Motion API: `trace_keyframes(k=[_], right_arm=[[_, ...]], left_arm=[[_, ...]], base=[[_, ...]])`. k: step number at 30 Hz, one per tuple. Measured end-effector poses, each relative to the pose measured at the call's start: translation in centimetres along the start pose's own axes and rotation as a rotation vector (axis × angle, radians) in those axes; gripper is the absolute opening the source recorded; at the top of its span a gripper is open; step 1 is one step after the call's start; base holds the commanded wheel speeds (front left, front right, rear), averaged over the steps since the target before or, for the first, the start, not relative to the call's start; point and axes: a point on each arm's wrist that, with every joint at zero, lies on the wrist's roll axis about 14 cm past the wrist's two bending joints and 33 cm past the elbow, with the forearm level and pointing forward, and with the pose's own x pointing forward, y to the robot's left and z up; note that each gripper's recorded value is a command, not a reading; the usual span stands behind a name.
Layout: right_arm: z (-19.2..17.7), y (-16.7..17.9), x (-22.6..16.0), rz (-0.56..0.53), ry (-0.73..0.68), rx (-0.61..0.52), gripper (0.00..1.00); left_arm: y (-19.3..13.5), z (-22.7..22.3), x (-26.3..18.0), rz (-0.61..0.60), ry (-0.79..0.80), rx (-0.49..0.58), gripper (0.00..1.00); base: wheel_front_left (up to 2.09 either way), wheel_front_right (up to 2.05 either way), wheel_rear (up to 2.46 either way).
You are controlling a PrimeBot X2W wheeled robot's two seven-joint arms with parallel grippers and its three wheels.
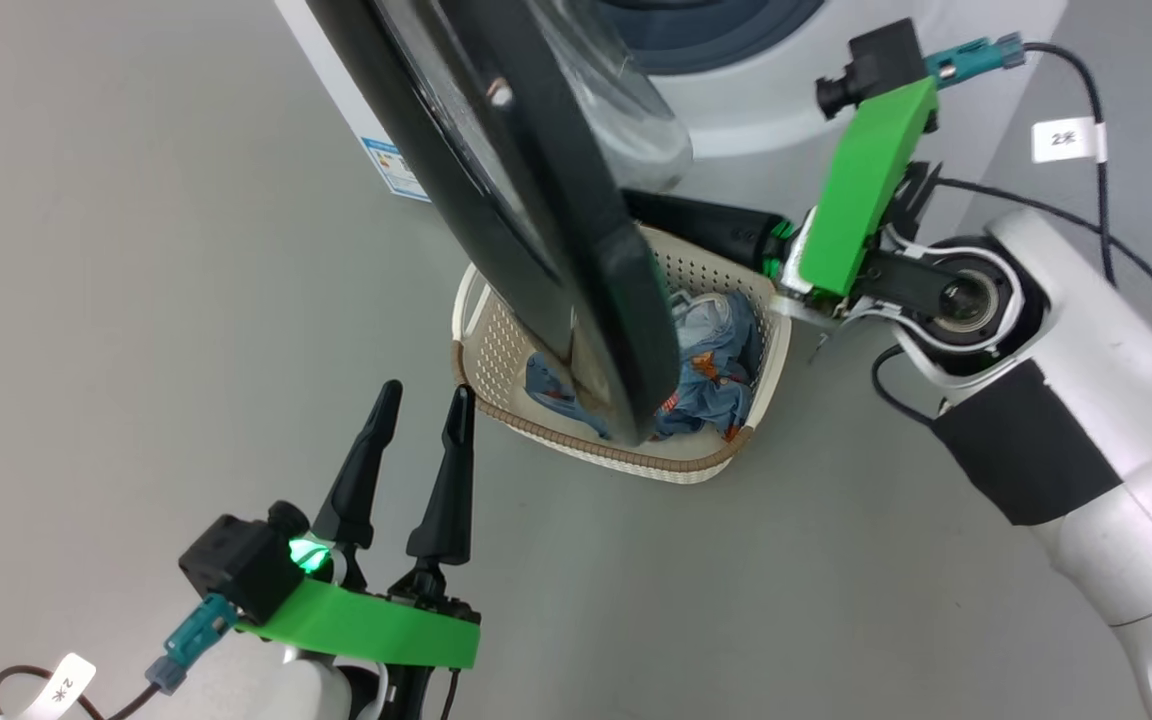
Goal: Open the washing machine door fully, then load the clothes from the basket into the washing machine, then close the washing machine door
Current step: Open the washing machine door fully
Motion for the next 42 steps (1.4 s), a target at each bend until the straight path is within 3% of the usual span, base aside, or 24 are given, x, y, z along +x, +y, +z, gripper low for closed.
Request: trace_keyframes(k=[17, 26, 28, 30, 31, 32, 42], right_arm=[[-2.7, 2.3, 1.6, 0.053, 0.069, 0.009, 0.00], [-3.2, 2.1, 0.6, 0.022, 0.013, 0.019, 0.00], [-3.3, 2.1, 0.2, 0.014, -0.004, 0.022, 0.30], [-3.4, 2.1, -0.2, 0.002, -0.014, 0.010, 0.49], [-3.4, 2.0, -0.4, -0.005, -0.025, 0.003, 0.78], [-3.3, 2.0, -0.6, -0.011, -0.037, 0.001, 1.00], [-2.9, 0.8, -4.0, -0.097, -0.160, -0.026, 1.00]], left_arm=[[0.6, 1.2, -1.2, 0.024, -0.032, 0.001, 1.00], [0.0, 1.3, -1.6, 0.006, -0.038, -0.010, 1.00], [-0.2, 1.4, -1.6, -0.002, -0.040, -0.011, 1.00], [-0.4, 1.5, -1.6, -0.008, -0.043, -0.005, 1.00], [-0.4, 1.6, -1.6, -0.011, -0.048, -0.004, 1.00], [-0.5, 1.8, -1.6, -0.013, -0.052, 0.001, 1.00], [-0.6, 1.5, -2.2, -0.015, -0.049, -0.005, 1.00]], base=[[0.00, 0.00, 0.00], [0.00, 0.00, 0.00], [0.00, 0.00, 0.00], [0.00, 0.00, 0.00], [0.00, 0.00, 0.00], [0.00, 0.00, 0.00], [0.00, 0.00, 0.00]])
